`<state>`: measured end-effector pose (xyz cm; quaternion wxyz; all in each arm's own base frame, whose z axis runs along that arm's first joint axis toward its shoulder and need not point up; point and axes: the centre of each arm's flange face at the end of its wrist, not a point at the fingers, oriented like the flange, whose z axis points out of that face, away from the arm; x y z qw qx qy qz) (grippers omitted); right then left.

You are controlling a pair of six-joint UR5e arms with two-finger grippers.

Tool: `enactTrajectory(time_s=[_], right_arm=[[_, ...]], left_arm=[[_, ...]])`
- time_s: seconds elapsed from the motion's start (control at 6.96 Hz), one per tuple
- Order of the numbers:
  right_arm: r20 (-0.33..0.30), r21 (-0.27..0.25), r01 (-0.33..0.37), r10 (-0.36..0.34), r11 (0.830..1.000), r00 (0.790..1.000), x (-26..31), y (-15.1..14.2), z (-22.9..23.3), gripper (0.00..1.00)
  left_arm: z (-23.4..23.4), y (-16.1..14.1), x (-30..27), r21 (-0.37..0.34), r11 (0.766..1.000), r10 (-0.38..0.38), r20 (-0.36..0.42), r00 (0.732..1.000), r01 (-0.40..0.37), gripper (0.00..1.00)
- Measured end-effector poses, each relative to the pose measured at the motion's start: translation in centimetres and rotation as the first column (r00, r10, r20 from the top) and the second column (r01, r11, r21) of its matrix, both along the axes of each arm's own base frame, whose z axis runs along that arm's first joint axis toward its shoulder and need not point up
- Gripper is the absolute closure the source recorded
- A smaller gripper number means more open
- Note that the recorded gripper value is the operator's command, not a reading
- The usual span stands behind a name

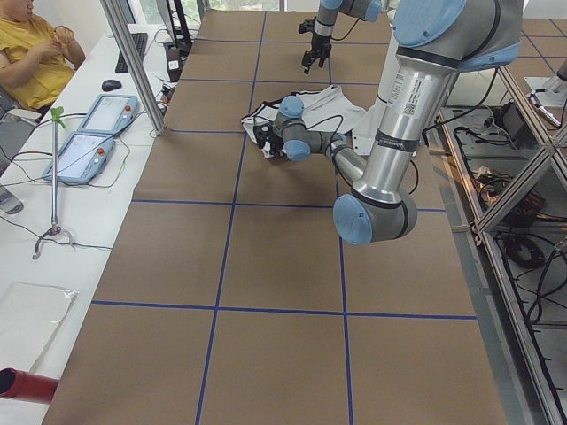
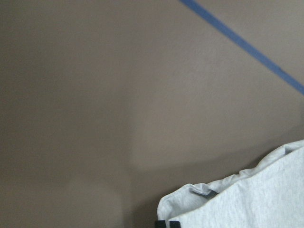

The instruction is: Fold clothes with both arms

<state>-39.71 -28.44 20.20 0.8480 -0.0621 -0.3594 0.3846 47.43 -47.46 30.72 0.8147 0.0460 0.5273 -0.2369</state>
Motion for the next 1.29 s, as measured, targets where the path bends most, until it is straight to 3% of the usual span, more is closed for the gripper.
enactTrajectory(time_s=[0.43, 0.57, 0.72, 1.01, 1.29], right_arm=[[-0.001, -0.004, 0.001, -0.001, 1.000, 1.000, -0.1, 0.0, 0.0, 0.00], [-0.003, -0.004, 0.002, -0.002, 1.000, 1.000, -0.2, 0.0, 0.1, 0.00], [-0.006, -0.001, 0.001, -0.001, 1.000, 1.000, -0.3, 0.0, 0.2, 0.00], [0.006, 0.009, 0.000, 0.000, 1.000, 1.000, -1.2, -0.2, 0.3, 0.00], [0.021, 0.050, 0.030, -0.031, 0.998, 0.999, -3.8, -1.1, 0.0, 0.00]], left_arm=[[-2.6, -16.8, -0.6, 0.083, 0.987, -0.139, 0.040, 0.989, 0.135, 1.00], [-3.2, -20.6, 0.7, 0.094, 0.983, -0.163, 0.038, 0.986, 0.159, 0.85], [-3.5, -22.4, 1.3, 0.101, 0.980, -0.178, 0.037, 0.983, 0.174, 0.39], [-4.0, -23.3, 1.3, 0.115, 0.976, -0.187, 0.024, 0.982, 0.183, 0.17], [-3.7, -21.0, -1.6, 0.142, 0.976, -0.161, -0.028, 0.987, 0.163, 0.17]])
